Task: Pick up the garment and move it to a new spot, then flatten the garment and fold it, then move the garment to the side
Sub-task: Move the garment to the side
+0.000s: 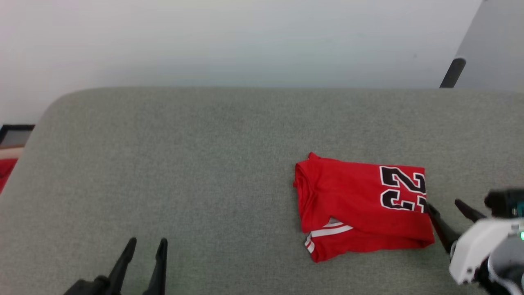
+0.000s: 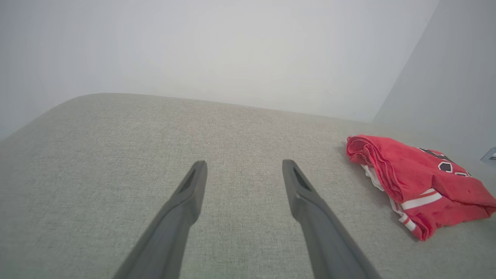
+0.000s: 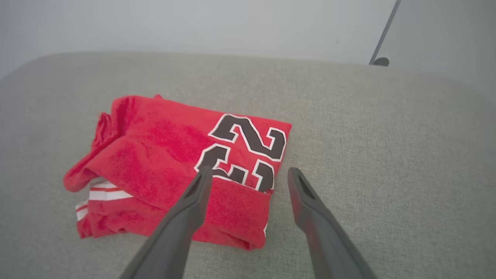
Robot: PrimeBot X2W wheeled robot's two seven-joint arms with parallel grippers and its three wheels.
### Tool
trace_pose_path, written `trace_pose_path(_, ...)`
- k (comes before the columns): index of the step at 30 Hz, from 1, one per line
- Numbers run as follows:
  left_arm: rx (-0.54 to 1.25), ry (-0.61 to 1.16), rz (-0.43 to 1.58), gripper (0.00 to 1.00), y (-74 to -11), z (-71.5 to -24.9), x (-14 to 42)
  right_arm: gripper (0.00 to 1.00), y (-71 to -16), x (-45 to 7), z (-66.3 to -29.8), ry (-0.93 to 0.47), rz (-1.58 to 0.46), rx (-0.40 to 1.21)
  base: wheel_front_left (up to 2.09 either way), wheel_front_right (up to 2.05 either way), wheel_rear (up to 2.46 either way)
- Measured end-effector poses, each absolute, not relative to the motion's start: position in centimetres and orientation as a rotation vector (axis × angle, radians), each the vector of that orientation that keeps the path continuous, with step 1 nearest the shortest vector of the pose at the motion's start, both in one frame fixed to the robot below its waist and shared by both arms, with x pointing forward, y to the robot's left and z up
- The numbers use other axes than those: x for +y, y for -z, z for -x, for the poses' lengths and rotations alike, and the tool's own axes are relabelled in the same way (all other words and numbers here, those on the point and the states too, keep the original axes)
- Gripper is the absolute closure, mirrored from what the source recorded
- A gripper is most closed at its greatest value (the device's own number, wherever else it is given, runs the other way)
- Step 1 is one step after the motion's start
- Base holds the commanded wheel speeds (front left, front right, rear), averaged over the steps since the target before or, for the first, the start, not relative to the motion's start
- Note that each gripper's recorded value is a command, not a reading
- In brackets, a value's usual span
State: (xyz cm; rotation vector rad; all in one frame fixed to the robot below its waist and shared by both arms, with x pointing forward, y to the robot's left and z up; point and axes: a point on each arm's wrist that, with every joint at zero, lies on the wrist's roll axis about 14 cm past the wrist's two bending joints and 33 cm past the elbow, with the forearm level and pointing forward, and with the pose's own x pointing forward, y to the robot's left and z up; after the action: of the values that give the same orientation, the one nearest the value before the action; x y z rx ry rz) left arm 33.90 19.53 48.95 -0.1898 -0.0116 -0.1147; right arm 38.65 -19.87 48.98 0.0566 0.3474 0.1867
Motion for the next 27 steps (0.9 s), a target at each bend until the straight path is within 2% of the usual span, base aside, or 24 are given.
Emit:
trace_pose_path(8,-0.004,0.131,0.215,0.00,-48.7,-36.5,19.0,0.00,-45.8,-21.3,-42.0,-0.157,-0.097,0.717,0.00,0.00,0.00)
trace_pose_path(12,0.012,0.135,0.220,0.00,-48.1,-37.7,19.0,0.00,-44.2,-20.5,-42.8,-0.167,-0.131,0.863,0.00,0.00,0.00)
trace_pose_path(18,0.039,0.155,0.225,0.00,-47.0,-39.4,18.5,0.00,-40.7,-19.4,-43.1,-0.162,-0.138,1.010,0.00,0.00,0.00)
trace_pose_path(26,0.065,0.138,0.221,0.00,-46.1,-40.1,19.3,0.00,-38.6,-19.2,-43.7,-0.150,-0.115,1.061,0.00,0.00,0.00)
trace_pose_path(27,0.069,0.136,0.222,0.00,-45.9,-40.1,19.3,0.13,-38.5,-19.1,-43.8,-0.152,-0.114,1.061,0.00,0.00,0.00)
